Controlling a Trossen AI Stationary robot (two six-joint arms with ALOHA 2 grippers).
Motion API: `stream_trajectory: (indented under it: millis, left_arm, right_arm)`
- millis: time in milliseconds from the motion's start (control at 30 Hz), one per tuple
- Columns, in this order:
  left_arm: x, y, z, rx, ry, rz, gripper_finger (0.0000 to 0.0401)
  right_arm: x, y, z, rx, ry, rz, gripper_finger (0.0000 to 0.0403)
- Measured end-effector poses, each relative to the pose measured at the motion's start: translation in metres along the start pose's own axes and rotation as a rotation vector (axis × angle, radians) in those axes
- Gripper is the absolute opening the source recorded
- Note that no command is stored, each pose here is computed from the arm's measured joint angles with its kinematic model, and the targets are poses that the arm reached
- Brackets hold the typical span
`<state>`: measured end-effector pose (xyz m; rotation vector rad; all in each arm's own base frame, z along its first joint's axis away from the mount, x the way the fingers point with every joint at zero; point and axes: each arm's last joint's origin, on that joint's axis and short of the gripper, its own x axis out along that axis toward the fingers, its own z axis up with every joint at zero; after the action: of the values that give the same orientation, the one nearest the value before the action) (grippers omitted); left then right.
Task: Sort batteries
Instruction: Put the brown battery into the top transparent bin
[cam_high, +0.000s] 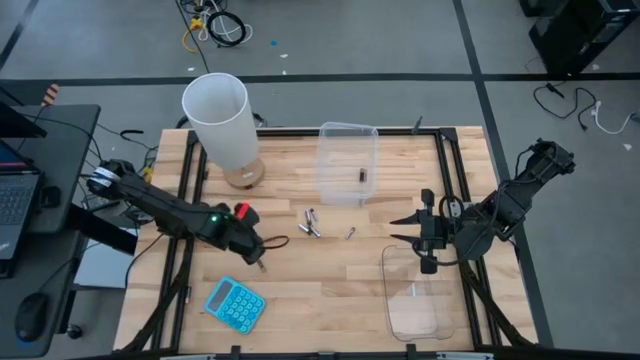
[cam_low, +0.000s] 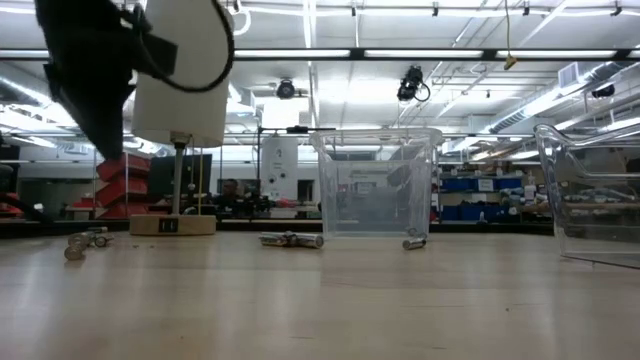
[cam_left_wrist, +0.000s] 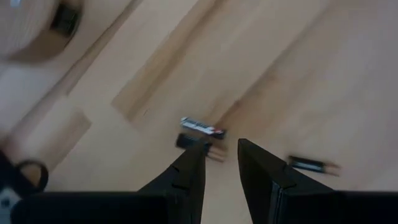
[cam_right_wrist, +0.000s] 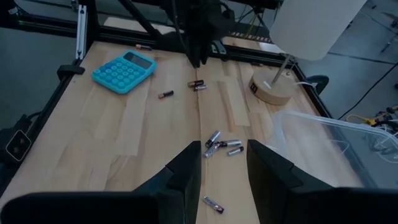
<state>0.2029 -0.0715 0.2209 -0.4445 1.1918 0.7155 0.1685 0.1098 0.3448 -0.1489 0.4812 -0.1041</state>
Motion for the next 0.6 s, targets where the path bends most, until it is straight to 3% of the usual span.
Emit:
stream_trajectory:
  millis: [200,333,600]
  left_arm:
    - [0.019,0.009,-0.011,-0.175,0.019,0.061,0.0096]
    - [0.030,0.009,-0.014,-0.266,-0.010,0.034,0.0096]
    - [0.041,0.009,-0.018,-0.330,-0.021,0.003,0.0097]
  right_arm:
    - [0.000,0.000,0.000,0.000,0.000,0.001,0.0115]
    - [0.000,0.000,0.000,0.000,0.001,0.001,0.0115]
    - [0.000,0.000,0.000,-0.001,-0.003,0.002,0.0115]
